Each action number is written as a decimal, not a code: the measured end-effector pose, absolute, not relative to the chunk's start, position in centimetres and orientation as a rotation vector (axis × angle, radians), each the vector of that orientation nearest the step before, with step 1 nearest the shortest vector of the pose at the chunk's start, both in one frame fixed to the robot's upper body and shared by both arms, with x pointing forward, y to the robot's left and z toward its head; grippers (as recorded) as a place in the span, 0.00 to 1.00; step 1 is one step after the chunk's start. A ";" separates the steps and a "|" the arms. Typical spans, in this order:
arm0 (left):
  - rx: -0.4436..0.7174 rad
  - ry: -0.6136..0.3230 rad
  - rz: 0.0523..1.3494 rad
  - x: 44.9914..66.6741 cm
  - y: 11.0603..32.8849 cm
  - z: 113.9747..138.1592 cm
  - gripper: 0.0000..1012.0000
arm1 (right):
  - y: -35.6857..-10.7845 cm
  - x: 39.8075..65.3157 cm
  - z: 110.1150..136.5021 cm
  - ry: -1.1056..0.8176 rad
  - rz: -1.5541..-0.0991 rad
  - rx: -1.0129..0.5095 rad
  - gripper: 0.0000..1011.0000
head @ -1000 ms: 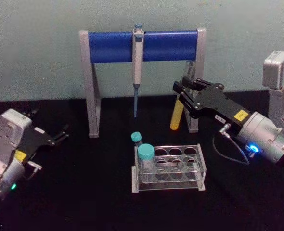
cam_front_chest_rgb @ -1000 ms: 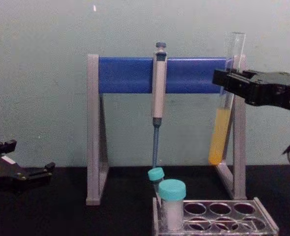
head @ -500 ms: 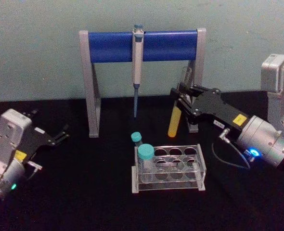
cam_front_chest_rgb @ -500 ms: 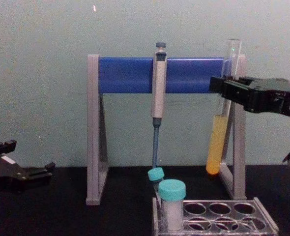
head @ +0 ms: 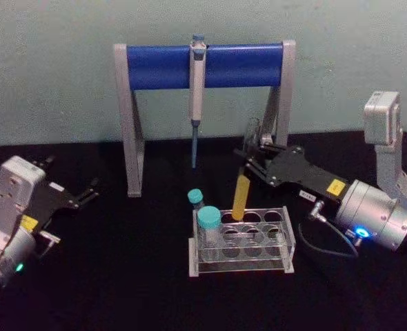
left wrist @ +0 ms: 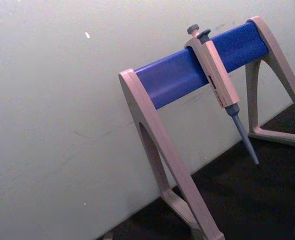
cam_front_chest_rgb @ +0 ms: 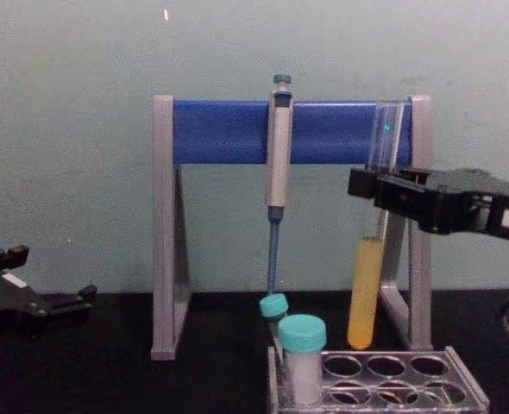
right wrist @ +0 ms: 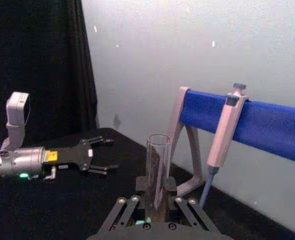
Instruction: Pick up the test tube from the test tube rack, shake it, then place it back into the test tube rack.
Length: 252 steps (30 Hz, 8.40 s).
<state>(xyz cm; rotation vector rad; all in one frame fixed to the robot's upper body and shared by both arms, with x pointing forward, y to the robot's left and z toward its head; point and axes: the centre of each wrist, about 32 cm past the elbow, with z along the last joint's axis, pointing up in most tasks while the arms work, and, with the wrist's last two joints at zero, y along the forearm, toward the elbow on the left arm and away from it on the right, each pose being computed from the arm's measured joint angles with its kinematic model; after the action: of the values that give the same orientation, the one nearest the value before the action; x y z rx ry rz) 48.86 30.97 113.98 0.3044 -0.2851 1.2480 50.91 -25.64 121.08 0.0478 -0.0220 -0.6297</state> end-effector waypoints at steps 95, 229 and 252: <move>0.304 -0.285 1.248 48.9 31.0 114.0 0.99 | -24.2 51.3 116.2 0.106 -0.625 -0.067 0.23; 0.304 -0.285 1.248 48.9 31.0 114.0 0.99 | -25.2 45.9 110.1 0.047 -1.323 -0.146 0.99; 0.304 -0.285 1.248 48.9 31.0 114.0 0.99 | -25.2 45.9 110.2 0.042 -1.322 -0.142 0.99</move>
<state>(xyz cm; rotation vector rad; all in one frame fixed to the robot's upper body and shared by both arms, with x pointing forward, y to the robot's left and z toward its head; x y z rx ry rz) 48.86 30.97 113.98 0.3044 -0.2850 1.2480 45.86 -25.18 110.24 -0.1425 0.0415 -1.3215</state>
